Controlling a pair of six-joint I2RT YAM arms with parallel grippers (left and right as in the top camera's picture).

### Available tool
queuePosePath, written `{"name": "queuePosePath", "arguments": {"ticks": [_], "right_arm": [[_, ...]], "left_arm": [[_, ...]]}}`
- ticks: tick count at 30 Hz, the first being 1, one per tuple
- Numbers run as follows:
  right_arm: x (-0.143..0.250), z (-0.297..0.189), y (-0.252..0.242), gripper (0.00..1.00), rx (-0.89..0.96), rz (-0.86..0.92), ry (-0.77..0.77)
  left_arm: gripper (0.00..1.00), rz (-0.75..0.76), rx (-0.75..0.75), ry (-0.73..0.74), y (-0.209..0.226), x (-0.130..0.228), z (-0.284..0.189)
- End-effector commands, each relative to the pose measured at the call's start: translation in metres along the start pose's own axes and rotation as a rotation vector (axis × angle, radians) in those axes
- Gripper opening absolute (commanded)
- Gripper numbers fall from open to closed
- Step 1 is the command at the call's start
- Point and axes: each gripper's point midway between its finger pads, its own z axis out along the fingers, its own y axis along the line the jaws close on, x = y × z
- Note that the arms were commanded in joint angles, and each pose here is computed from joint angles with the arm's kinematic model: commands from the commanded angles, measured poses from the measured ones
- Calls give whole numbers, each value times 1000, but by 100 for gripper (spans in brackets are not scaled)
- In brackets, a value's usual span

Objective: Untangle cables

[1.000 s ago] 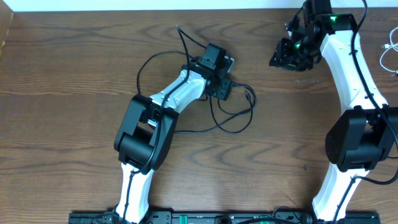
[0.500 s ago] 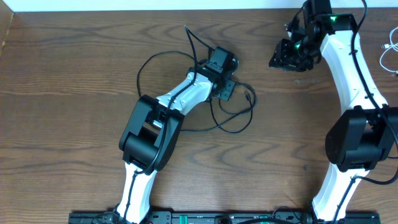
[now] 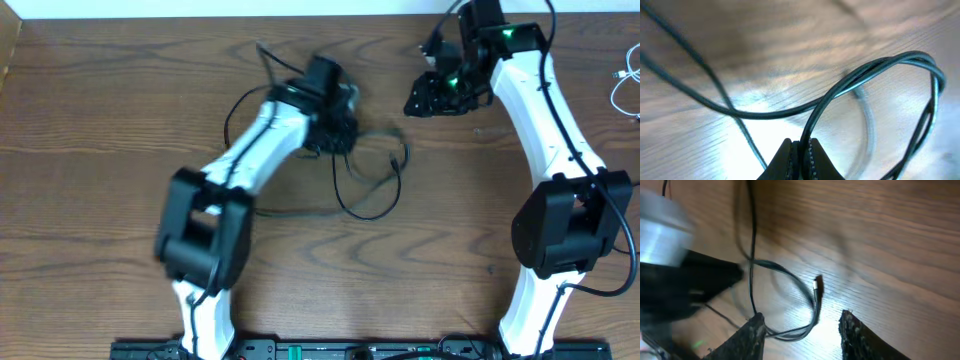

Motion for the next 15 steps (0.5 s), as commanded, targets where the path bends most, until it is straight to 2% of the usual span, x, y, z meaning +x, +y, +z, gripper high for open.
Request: {"name": "queuePosePath", "arguments": {"ticks": [1, 4, 9, 12, 15], "right_arm": [[3, -6, 22, 46, -36, -153, -9], [4, -1, 40, 49, -75, -258, -8], [2, 2, 43, 53, -60, -287, -14], [-1, 5, 23, 48, 49, -191, -10], [-2, 3, -16, 42, 256, -1, -16]], "left_arm": [[8, -13, 79, -98, -20, -16, -49], [8, -1, 84, -133, -26, -20, -66], [8, -7, 113, -107, -31, -13, -67], [7, -5, 132, -107, -35, -13, -69], [7, 3, 135, -124, -38, -15, -77]]}}
